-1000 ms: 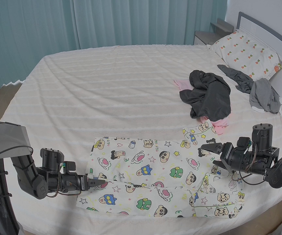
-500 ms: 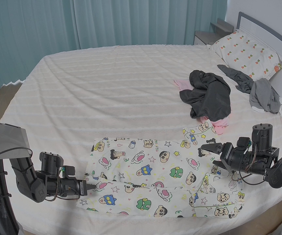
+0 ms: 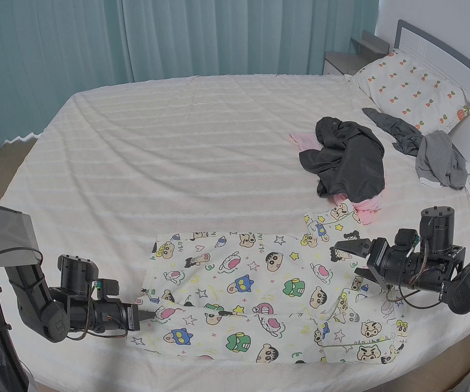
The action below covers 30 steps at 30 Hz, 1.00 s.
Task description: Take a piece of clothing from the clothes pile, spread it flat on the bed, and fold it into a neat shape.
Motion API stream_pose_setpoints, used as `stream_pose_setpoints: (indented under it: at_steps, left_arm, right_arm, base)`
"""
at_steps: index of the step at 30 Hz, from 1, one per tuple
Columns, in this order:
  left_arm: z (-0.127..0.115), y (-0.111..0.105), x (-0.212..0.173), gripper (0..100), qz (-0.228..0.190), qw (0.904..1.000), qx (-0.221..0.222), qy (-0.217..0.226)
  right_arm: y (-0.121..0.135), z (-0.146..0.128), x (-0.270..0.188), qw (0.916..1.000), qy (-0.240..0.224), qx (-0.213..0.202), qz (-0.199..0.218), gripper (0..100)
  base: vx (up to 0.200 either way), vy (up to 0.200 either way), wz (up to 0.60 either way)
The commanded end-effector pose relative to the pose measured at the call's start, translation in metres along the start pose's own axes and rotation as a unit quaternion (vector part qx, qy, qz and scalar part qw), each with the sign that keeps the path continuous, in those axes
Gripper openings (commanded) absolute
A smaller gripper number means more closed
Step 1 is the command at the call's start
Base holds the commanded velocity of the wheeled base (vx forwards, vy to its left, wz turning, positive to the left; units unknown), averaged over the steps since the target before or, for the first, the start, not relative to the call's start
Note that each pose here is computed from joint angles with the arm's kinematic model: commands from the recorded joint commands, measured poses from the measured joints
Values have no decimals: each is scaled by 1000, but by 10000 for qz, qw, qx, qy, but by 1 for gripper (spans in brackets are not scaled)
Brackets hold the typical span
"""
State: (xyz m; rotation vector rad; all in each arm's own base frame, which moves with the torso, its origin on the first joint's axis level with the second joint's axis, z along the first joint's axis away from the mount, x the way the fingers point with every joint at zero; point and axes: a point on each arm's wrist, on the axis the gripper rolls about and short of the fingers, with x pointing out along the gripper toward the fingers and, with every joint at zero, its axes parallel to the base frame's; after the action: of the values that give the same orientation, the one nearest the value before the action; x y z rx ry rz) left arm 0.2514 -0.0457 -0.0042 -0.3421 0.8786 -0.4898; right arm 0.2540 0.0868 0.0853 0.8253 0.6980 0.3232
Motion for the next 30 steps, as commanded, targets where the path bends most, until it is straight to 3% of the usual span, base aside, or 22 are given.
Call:
stream_pose_setpoints:
  at_steps: [1,8,9,27,28,30]
  left_arm:
    - [-5,-1,-4,0,17,10000,-38,57]
    - [-3,0,-2,0,73,10000,-21,0]
    - [-2,1,-2,100,118,9999,-21,-10]
    - [-11,-15,-6,100,0,9998,183,99]
    - [-13,-17,-7,0,-13,9997,214,105]
    - [-13,-17,-7,0,-16,9997,232,80]
  right_arm:
    - [1,0,0,10000,5,-8,12,100]
    - [1,-1,-1,10000,6,-13,22,100]
    - [1,-1,-1,10000,6,-13,22,100]
    - [1,0,-1,10000,1,-15,27,100]
    - [2,0,-1,10000,-4,-18,33,100]
    - [1,0,-1,10000,1,-15,27,100]
  base:
    - [0,0,0]
    - [0,0,0]
    - [0,0,0]
    - [0,0,0]
    - [0,0,0]
    - [0,0,0]
